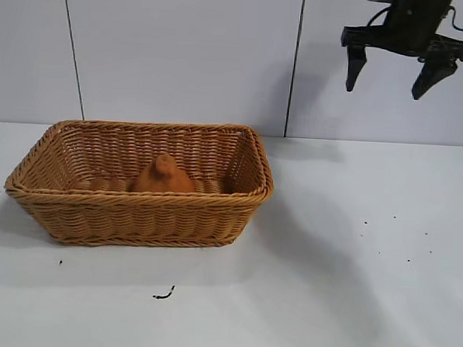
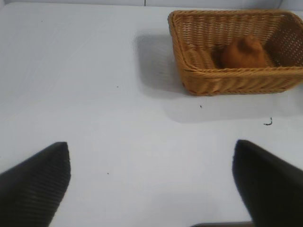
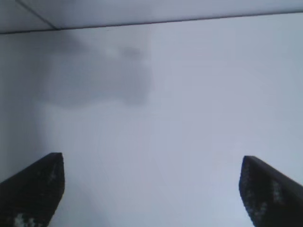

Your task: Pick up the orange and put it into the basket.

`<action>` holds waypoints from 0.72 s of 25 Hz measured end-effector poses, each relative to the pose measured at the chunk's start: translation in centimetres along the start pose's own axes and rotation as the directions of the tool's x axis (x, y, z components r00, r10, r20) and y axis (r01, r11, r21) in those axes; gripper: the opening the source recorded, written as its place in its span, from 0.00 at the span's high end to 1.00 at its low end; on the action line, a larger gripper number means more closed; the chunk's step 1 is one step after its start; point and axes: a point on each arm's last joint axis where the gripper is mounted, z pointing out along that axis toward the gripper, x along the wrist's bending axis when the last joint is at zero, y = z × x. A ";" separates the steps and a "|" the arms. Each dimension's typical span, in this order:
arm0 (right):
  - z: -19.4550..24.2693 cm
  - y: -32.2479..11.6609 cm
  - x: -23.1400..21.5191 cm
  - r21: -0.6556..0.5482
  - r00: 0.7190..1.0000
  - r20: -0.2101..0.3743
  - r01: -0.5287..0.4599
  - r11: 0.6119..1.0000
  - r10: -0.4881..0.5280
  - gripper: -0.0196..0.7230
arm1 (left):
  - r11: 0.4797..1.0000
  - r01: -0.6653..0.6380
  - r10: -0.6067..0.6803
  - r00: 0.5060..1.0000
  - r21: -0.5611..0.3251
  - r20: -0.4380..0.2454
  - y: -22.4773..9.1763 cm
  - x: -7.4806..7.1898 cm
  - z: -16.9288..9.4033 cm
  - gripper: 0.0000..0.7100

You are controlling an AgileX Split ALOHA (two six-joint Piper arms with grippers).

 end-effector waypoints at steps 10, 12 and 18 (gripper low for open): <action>-1.9 -5.9 -1.4 0.200 1.000 0.004 0.015 0.980 -0.017 0.04 | 1.000 0.000 0.000 1.000 0.000 0.000 0.0 0.0 0.0 0.06; -3.2 -7.6 -1.5 0.233 1.000 0.003 0.030 0.972 -0.031 0.04 | 1.000 0.000 0.000 1.000 0.000 0.000 0.0 0.0 0.0 0.06; -8.6 -14.5 -2.1 0.293 0.998 -0.015 0.061 0.954 -0.060 0.04 | 1.000 0.000 0.000 1.000 0.000 0.000 0.0 0.0 0.0 0.06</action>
